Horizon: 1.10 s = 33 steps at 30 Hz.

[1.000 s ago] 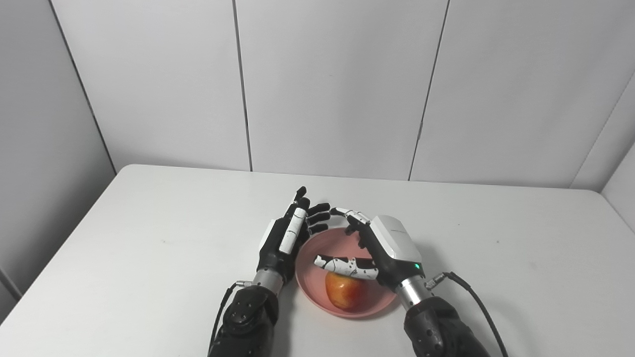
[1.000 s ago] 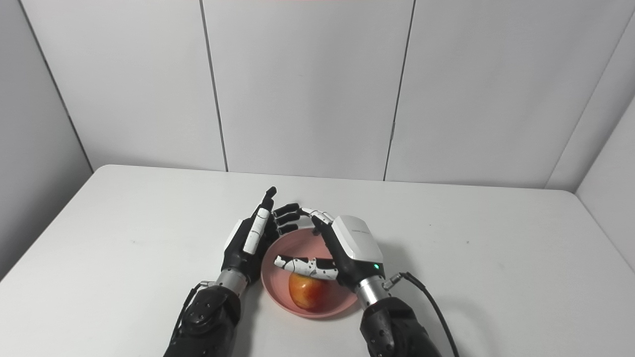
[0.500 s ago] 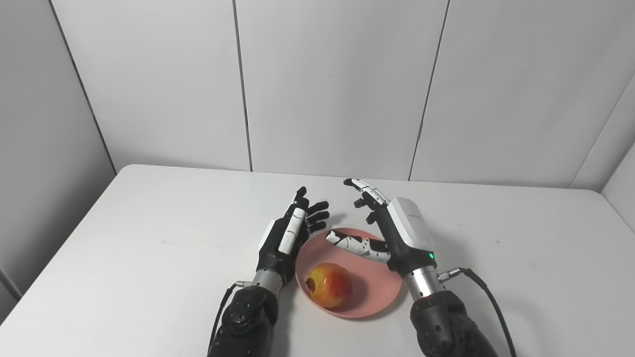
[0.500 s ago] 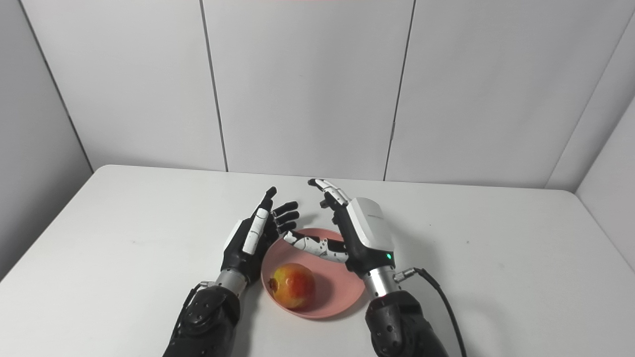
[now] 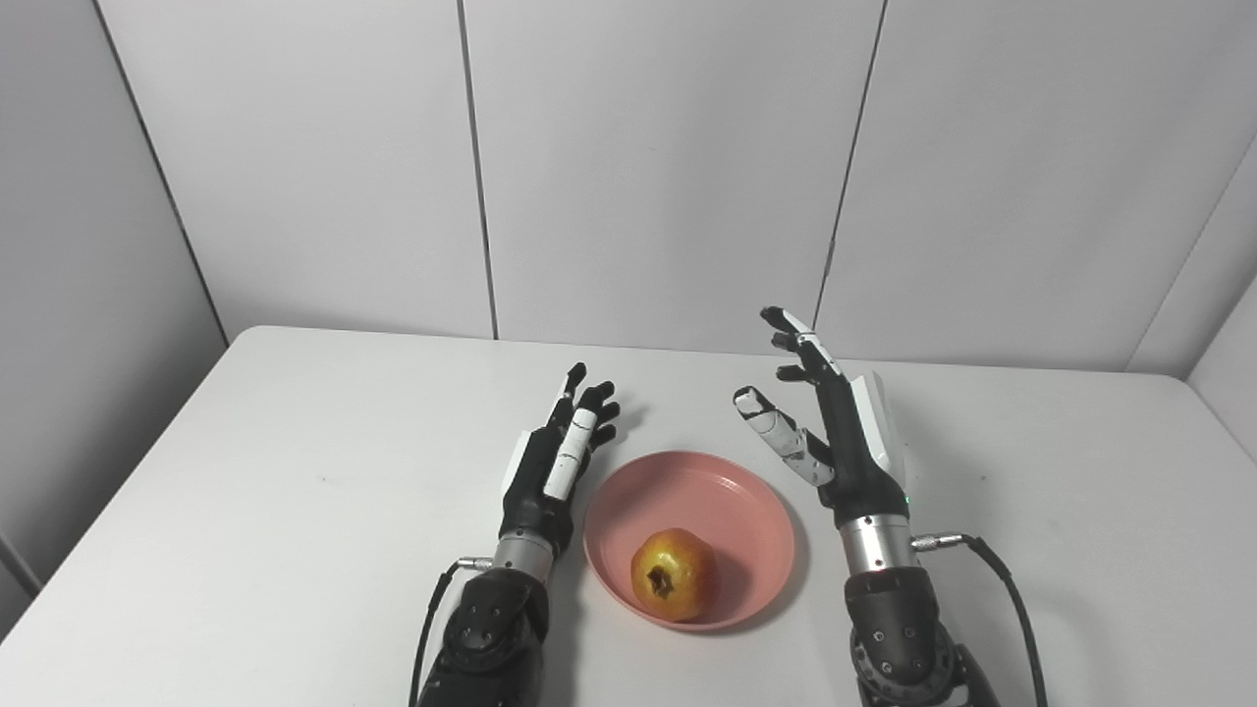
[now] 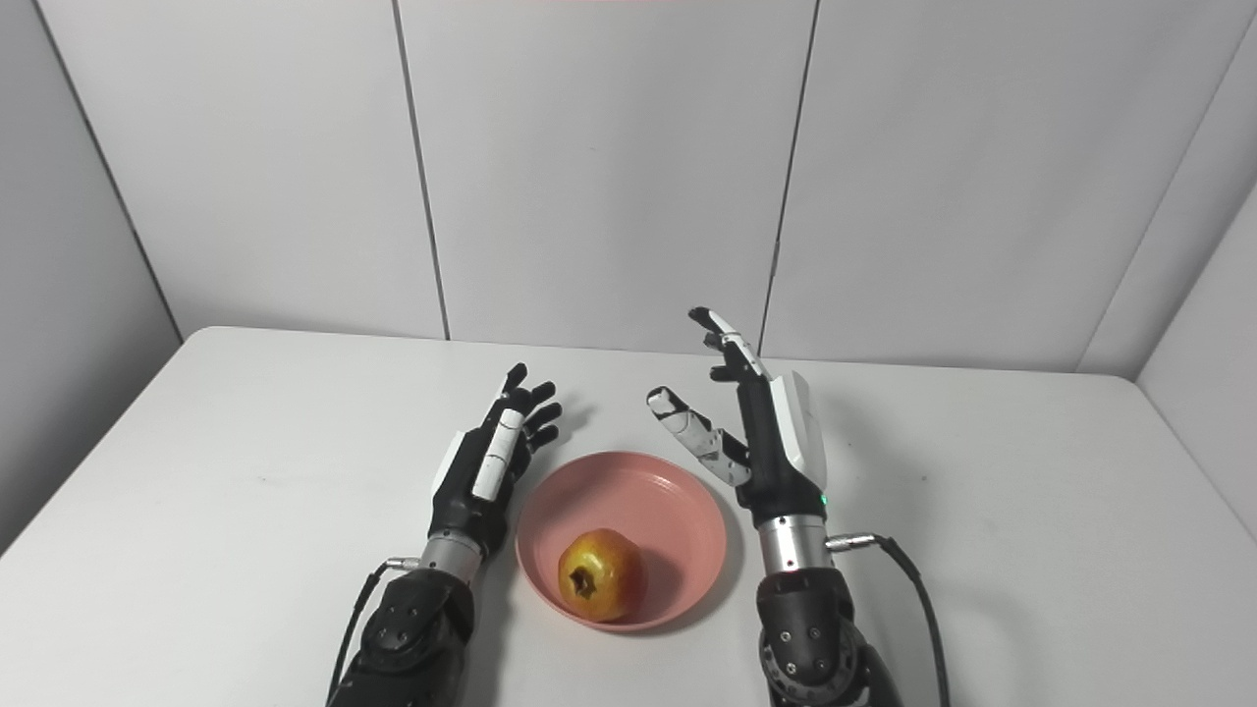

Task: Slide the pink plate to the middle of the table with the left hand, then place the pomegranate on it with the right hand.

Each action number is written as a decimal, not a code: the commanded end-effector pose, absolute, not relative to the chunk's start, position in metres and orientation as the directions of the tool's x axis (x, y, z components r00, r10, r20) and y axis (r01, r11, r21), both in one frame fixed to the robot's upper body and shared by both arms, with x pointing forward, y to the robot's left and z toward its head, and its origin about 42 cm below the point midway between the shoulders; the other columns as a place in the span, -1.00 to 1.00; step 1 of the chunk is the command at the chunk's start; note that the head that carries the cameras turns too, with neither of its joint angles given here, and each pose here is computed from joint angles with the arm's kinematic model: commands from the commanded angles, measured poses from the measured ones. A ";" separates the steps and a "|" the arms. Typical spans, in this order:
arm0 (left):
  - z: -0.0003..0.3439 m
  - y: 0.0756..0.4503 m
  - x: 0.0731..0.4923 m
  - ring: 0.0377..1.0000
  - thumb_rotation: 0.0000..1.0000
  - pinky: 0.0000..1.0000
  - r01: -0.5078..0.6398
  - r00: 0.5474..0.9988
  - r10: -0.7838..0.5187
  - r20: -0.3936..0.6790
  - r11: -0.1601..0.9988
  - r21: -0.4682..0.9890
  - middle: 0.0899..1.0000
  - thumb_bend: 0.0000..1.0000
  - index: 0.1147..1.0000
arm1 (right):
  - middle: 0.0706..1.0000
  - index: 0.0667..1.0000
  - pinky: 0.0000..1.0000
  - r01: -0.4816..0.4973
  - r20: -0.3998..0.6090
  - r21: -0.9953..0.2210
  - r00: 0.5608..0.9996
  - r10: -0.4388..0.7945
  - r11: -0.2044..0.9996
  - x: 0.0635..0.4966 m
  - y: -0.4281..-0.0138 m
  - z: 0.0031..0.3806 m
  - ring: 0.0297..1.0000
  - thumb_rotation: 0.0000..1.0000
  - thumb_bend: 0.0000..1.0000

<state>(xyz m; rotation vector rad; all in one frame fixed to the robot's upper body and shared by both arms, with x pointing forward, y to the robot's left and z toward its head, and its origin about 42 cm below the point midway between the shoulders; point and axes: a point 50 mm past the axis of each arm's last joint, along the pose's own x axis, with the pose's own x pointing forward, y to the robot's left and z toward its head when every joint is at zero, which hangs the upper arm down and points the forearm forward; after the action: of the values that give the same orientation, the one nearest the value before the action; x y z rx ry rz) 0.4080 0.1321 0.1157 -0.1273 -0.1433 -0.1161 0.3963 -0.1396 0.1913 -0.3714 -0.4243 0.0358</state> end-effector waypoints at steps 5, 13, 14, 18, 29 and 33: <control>0.109 0.134 0.398 1.00 0.97 1.00 0.009 0.970 -0.016 0.243 1.000 0.028 1.00 0.56 1.00 | 0.81 0.79 0.86 0.002 0.388 -0.085 0.921 0.031 0.996 0.409 -0.146 0.193 0.82 1.00 0.79; 0.110 0.133 0.397 1.00 1.00 1.00 -0.076 0.970 0.055 0.237 0.994 0.081 1.00 0.54 1.00 | 0.81 0.81 0.88 0.013 0.277 0.034 0.961 -0.022 0.999 0.413 -0.155 0.171 0.81 1.00 0.78; 0.110 0.134 0.397 1.00 1.00 1.00 -0.071 0.973 0.051 0.225 0.994 0.079 1.00 0.54 1.00 | 0.81 0.82 0.88 0.014 0.264 0.036 0.964 -0.023 0.999 0.413 -0.156 0.167 0.81 1.00 0.78; 0.109 0.134 0.397 1.00 1.00 1.00 -0.051 0.984 0.038 0.171 0.996 0.073 1.00 0.57 1.00 | 0.81 0.81 0.94 0.013 0.224 0.031 0.974 -0.020 0.999 0.414 -0.160 0.154 0.84 1.00 0.65; 0.103 0.140 0.400 1.00 0.95 1.00 -0.064 0.996 0.064 0.063 0.998 -0.010 1.00 0.60 1.00 | 0.89 0.82 1.00 -0.024 0.108 -0.047 0.994 0.029 0.999 0.411 -0.171 0.122 0.91 1.00 0.63; 0.102 0.141 0.400 1.00 0.98 1.00 -0.051 0.999 0.051 0.015 0.999 -0.009 1.00 0.69 1.00 | 0.90 0.83 1.00 -0.023 0.100 -0.067 0.995 0.030 0.998 0.407 -0.173 0.112 0.92 1.00 0.66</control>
<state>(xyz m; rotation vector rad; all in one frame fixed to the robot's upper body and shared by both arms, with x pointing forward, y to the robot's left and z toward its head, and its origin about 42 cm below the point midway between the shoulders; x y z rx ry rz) 0.4039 0.1388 0.1093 -0.0203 -0.0470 0.0584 0.4085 -0.1653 0.1195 -0.0398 -0.1057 0.0323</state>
